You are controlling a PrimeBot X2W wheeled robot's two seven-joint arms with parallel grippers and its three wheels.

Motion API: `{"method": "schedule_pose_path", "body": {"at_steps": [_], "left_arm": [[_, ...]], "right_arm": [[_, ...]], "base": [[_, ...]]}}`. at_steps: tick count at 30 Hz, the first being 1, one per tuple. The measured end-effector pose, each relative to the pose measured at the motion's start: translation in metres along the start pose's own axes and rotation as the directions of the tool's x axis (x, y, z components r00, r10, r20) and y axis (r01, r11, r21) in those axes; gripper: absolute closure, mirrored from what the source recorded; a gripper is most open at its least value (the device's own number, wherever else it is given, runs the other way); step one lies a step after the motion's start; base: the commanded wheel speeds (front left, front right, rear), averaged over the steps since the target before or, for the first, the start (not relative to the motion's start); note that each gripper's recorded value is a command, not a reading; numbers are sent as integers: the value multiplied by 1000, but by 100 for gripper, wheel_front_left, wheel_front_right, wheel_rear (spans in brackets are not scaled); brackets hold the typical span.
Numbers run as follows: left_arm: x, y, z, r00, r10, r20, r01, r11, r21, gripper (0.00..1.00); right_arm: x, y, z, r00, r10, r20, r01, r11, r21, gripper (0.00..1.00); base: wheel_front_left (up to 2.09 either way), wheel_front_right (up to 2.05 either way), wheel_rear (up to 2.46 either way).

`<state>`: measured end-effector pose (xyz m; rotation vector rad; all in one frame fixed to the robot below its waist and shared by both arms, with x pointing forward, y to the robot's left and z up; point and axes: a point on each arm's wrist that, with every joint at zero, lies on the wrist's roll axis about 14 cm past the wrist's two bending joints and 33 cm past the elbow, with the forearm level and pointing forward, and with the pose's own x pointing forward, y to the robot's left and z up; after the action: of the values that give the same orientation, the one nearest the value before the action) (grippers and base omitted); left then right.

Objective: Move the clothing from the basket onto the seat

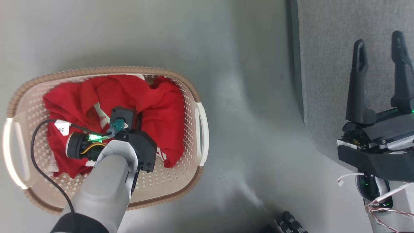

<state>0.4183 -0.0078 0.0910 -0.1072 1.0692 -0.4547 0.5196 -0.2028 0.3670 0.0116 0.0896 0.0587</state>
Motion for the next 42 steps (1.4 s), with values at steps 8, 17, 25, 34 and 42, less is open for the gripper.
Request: {"method": "schedule_pose_path", "body": {"at_steps": [8, 17, 25, 34, 42], "left_arm": [[-28, -1, 19, 998, 3, 62, -3, 1000, 7, 100], [-68, -8, 53, 985, -8, 171, 11, 1000, -20, 100], [-109, -11, 88, 957, -5, 290, 18, 999, -43, 100], [-162, -12, 139, 889, 0, 458, 32, 998, -62, 100], [-214, -16, 179, 801, -20, 598, 29, 1000, -6, 100]], "right_arm": [[-1, 3, 14, 1000, 10, 14, -10, 1000, 15, 0], [-3, 5, 43, 998, 14, 58, -15, 1000, 24, 0], [-14, 12, 59, 997, 30, 67, -32, 999, 39, 0], [-32, 27, 79, 995, 56, 87, -61, 996, 61, 0], [-52, 38, 89, 994, 70, 90, -77, 994, 80, 0]], "base": [[0, 0, 0], [0, 0, 0], [0, 0, 0], [0, 0, 0], [0, 0, 0]]}}
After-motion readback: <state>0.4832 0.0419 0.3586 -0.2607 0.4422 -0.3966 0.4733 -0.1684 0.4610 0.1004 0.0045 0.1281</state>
